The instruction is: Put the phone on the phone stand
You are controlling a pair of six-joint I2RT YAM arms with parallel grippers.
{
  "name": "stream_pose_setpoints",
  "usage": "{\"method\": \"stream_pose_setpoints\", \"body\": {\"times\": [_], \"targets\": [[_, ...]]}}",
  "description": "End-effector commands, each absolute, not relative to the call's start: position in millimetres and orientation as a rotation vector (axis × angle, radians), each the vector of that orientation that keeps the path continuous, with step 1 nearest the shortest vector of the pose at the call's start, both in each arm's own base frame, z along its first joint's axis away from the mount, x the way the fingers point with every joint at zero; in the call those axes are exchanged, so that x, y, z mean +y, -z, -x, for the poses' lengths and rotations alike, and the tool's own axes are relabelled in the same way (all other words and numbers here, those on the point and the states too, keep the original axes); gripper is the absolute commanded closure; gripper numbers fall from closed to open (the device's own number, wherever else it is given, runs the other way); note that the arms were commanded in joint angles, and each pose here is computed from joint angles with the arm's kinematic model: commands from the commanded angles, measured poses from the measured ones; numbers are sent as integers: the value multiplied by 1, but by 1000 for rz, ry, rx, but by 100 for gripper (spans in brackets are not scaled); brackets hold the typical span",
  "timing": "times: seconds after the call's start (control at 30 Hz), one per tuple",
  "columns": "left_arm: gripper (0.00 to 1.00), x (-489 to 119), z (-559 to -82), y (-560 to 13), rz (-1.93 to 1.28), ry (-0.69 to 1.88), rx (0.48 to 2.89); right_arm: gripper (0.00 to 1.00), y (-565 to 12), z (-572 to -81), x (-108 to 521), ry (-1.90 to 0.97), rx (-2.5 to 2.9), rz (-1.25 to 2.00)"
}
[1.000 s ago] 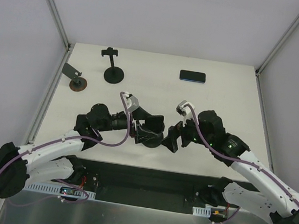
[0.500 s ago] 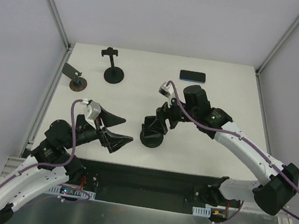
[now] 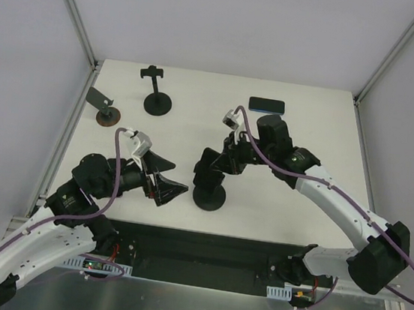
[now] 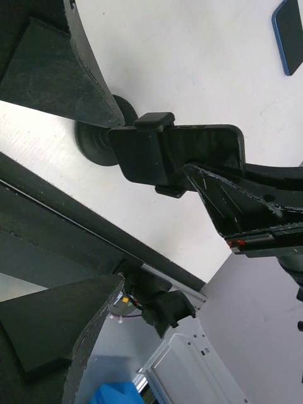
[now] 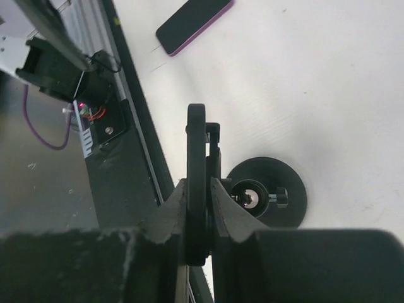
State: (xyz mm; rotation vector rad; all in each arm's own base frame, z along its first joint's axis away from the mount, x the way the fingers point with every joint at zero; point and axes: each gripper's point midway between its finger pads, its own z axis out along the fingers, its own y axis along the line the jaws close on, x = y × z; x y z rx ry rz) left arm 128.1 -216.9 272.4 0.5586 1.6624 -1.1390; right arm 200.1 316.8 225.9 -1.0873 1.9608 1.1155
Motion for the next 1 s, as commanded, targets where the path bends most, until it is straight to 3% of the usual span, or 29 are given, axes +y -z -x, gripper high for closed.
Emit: {"method": "stream_pose_setpoints", "body": {"times": [0.0,0.13,0.23,0.37,0.53,0.6,0.63,0.67,0.73,0.77,0.97], "targets": [[2,-216,-146,-313,-505,1085,1602,99,-251,-248,286,-890,1956,877],[1,-209,-161,-315,-432,1011,1644,99,-266,-327,179,-217,1992,421],[1,-210,-165,-321,-463,972,1643,99,-287,-353,121,19,1911,301],[1,-210,-174,-321,-503,903,1631,99,-302,-398,67,125,1860,250],[1,-216,-186,-310,-537,853,1668,99,-328,-450,-8,35,1833,139],[1,-219,-188,-306,-547,851,1681,99,-317,-476,-22,-28,1848,127],[1,-222,-190,-302,-550,858,1702,99,-343,-486,-31,-70,1795,163],[1,-226,-189,-300,-542,881,1720,99,-322,-498,-35,-101,1868,180],[2,-233,-188,-292,-550,917,1757,99,-348,-512,-50,-55,1840,233],[2,-236,-187,-290,-532,945,1774,99,-328,-523,-56,-59,1893,223],[2,-242,-193,-279,-582,926,1788,99,-340,-568,-95,-42,1843,181]]}}
